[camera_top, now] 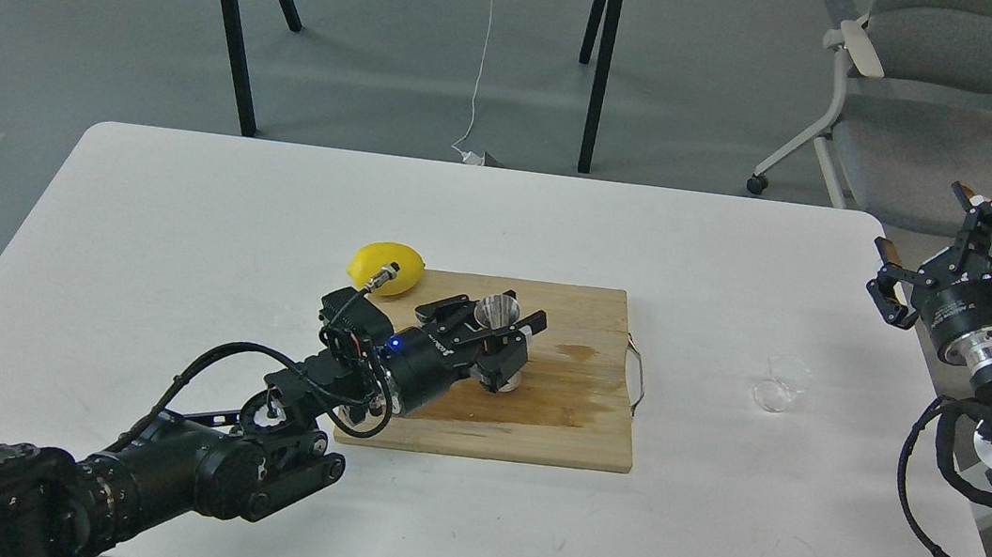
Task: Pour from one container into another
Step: 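Lower the jigger onto the board center and open the left gripper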
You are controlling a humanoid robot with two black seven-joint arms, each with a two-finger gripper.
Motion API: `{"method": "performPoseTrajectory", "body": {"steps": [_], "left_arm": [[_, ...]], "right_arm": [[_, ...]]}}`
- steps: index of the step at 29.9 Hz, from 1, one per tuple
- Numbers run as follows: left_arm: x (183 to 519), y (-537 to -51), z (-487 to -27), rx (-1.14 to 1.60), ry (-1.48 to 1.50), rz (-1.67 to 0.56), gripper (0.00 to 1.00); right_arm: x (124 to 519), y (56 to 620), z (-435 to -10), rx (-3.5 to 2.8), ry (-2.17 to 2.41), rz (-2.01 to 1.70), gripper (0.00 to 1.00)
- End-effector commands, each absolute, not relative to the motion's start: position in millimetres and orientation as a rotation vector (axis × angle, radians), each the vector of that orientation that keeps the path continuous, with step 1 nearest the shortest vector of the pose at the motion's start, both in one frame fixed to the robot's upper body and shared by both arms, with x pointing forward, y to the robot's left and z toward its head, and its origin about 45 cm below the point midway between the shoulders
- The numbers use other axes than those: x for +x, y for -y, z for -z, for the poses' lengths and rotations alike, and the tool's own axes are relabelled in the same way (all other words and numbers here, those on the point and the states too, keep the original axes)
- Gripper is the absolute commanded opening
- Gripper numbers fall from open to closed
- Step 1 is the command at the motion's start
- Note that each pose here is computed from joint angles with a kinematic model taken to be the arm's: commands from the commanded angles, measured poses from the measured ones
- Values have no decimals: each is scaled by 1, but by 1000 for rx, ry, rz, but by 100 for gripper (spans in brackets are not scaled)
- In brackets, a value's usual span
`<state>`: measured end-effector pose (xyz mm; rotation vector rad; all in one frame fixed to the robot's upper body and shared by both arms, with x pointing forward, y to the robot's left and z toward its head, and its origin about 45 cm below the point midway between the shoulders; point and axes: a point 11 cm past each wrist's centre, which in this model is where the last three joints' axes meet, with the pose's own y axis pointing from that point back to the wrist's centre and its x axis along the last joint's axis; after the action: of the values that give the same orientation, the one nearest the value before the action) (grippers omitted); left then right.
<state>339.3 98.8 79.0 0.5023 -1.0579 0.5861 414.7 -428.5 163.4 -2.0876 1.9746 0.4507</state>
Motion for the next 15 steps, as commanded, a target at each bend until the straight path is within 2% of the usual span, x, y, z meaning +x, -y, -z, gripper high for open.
{"method": "performPoseTrajectory", "body": {"steps": [1, 5, 15], "left_arm": [[338, -99, -78, 505, 1056, -584, 60], [338, -99, -78, 503, 1057, -583, 64], [338, -97, -79, 497, 1059, -581, 92]], "right_arm": [[414, 429, -163, -2087, -1975, -452, 100], [413, 429, -161, -2085, -1979, -457, 100], [412, 430, -160, -2082, -1981, -459, 100]]}}
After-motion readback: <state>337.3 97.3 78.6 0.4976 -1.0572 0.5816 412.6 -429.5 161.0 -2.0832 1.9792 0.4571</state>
